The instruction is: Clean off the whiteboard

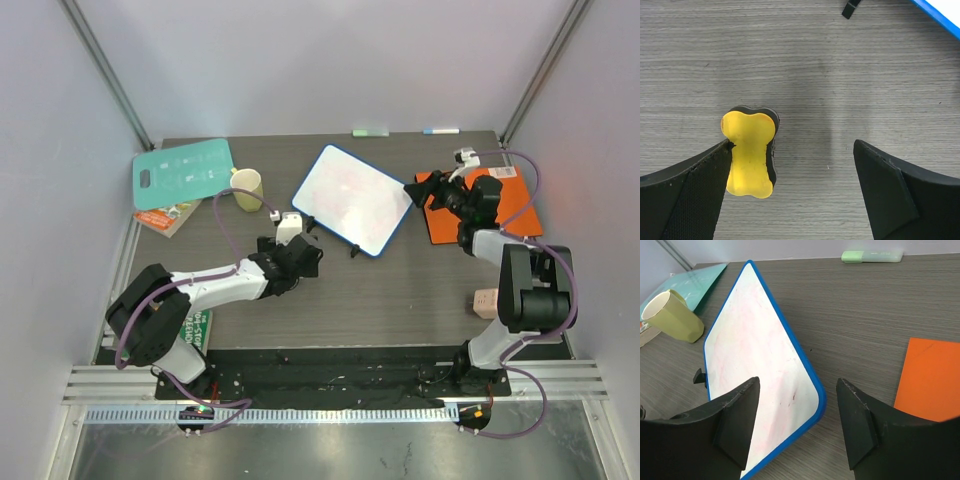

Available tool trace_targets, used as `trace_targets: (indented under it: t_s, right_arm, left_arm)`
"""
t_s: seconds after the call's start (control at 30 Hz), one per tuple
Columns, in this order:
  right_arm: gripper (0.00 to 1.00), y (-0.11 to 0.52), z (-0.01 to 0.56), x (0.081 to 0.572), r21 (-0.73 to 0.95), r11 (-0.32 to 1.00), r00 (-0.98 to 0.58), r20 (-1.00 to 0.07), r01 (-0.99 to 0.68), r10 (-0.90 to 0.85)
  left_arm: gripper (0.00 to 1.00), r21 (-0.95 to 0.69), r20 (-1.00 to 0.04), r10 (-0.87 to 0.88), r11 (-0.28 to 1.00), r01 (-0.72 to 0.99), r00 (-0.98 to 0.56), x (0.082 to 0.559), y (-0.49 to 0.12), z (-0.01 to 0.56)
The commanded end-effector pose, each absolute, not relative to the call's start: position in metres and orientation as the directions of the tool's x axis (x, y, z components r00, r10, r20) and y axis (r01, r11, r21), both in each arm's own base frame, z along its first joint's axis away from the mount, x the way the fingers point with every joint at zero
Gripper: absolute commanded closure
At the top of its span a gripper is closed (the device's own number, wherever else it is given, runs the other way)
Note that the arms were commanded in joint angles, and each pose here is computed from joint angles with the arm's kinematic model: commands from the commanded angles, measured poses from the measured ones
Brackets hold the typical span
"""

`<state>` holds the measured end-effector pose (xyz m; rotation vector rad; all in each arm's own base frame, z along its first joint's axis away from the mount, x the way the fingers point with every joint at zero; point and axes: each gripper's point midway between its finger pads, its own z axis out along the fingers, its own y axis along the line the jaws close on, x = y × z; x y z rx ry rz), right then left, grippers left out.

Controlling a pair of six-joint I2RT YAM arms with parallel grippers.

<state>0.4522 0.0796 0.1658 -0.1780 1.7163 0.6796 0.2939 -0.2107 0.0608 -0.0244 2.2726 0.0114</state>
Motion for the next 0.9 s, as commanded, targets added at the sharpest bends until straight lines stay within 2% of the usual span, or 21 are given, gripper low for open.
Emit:
trace_targets:
  t_s: [0.0, 0.17, 0.3, 0.47, 0.57, 0.63, 0.67, 0.7, 0.73, 0.83, 0.87]
  right_arm:
    - [0.32, 0.084, 0.212, 0.451, 0.282, 0.824, -0.158, -0.959, -0.491, 0.234]
    - [0.31, 0.092, 0.216, 0.448, 0.284, 0.81, -0.158, -0.959, -0.514, 0.236]
    - [0.32, 0.116, 0.226, 0.437, 0.288, 0.762, -0.159, -0.957, -0.58, 0.241]
    - [0.33, 0.188, 0.206, 0.394, 0.254, 0.709, -0.232, -0.964, -0.658, 0.131]
    - [0.37, 0.204, 0.195, 0.366, 0.275, 0.689, -0.264, -0.956, -0.671, 0.126]
    - [0.49, 0.219, 0.19, 0.345, 0.315, 0.651, -0.295, -0.945, -0.691, 0.144]
    - [0.6, 0.223, 0.186, 0.341, 0.325, 0.647, -0.309, -0.94, -0.69, 0.142]
    - [0.83, 0.231, 0.181, 0.335, 0.339, 0.635, -0.329, -0.934, -0.694, 0.14]
    - [0.96, 0.236, 0.173, 0.335, 0.351, 0.633, -0.353, -0.927, -0.69, 0.129]
    - [0.99, 0.258, 0.159, 0.329, 0.366, 0.614, -0.405, -0.911, -0.699, 0.082]
    - [0.99, 0.262, 0.143, 0.334, 0.364, 0.648, -0.431, -0.9, -0.669, 0.061]
  left_arm:
    - [0.0, -0.027, -0.795, -0.043, 0.999, -0.036, -0.605, 0.301, -0.214, 0.081]
    - [0.0, -0.117, -0.769, -0.047, 0.991, 0.068, -0.638, 0.3, -0.244, 0.073]
    - [0.0, -0.097, -0.741, -0.046, 0.994, 0.04, -0.67, 0.3, -0.245, 0.048]
    - [0.0, -0.14, -0.731, -0.087, 0.99, 0.024, -0.677, 0.3, -0.249, 0.041]
    - [0.0, -0.151, -0.753, -0.111, 0.988, 0.006, -0.648, 0.307, -0.239, 0.051]
    - [0.0, -0.156, -0.759, -0.123, 0.988, -0.005, -0.639, 0.312, -0.231, 0.055]
    - [0.01, -0.16, -0.763, -0.128, 0.987, -0.006, -0.634, 0.316, -0.228, 0.058]
    - [0.01, -0.159, -0.763, -0.142, 0.987, -0.03, -0.631, 0.323, -0.217, 0.059]
    - [0.02, -0.165, -0.763, -0.148, 0.986, -0.031, -0.629, 0.327, -0.215, 0.061]
    - [0.02, -0.168, -0.769, -0.155, 0.985, -0.038, -0.621, 0.335, -0.203, 0.068]
    - [0.01, -0.172, -0.775, -0.159, 0.984, -0.038, -0.611, 0.336, -0.201, 0.073]
